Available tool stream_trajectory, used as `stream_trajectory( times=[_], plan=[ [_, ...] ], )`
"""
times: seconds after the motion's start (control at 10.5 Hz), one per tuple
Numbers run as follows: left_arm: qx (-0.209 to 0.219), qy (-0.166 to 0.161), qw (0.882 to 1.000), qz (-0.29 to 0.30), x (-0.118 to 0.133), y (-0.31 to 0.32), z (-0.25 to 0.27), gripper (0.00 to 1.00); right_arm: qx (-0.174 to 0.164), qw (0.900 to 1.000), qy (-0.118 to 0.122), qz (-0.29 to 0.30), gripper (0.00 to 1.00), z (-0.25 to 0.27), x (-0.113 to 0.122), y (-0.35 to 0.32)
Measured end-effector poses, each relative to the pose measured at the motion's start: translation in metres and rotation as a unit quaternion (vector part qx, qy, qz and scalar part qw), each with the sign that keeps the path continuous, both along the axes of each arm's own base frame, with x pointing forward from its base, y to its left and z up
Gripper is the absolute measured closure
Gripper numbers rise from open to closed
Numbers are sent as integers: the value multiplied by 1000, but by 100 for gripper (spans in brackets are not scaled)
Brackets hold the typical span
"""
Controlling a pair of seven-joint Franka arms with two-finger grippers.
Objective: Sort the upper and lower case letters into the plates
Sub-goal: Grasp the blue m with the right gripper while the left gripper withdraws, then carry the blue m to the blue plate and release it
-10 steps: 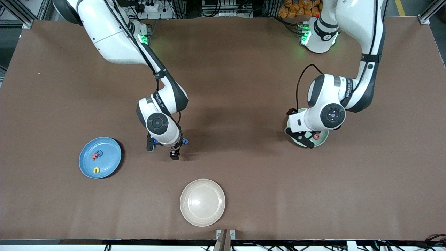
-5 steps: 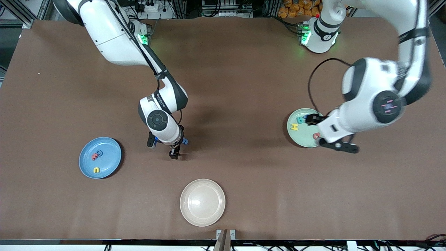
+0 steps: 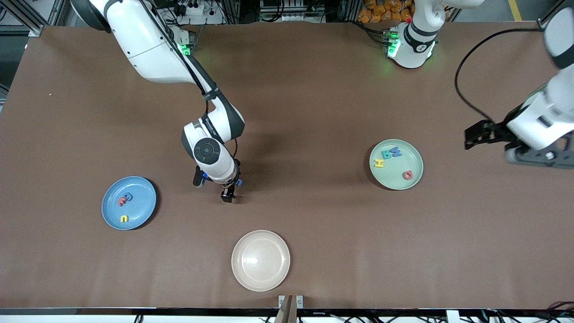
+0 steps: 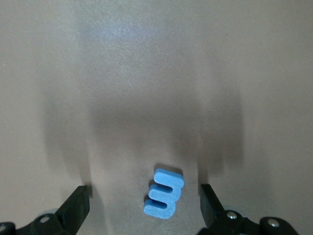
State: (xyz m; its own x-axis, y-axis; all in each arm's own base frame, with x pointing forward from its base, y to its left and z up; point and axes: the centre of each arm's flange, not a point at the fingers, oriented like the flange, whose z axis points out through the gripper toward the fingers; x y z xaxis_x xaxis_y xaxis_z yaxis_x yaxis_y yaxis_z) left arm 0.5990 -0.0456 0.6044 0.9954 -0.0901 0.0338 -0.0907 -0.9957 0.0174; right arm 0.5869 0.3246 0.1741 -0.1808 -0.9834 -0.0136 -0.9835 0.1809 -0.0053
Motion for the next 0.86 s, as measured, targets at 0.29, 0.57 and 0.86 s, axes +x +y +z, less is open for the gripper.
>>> stream_trajectory(
  times=[0.29, 0.57, 0.86],
  plan=[
    [-2, -5, 1000, 7, -2, 9, 6, 0, -4, 1000, 6, 1, 0, -8, -9, 1],
    [-2, -9, 1000, 19, -2, 22, 10, 0, -8, 1000, 2, 8, 0, -8, -9, 1],
    [-2, -10, 999, 41, -1, 48, 11, 0, -15, 1000, -5, 19, 11, -5, -8, 1]
  ],
)
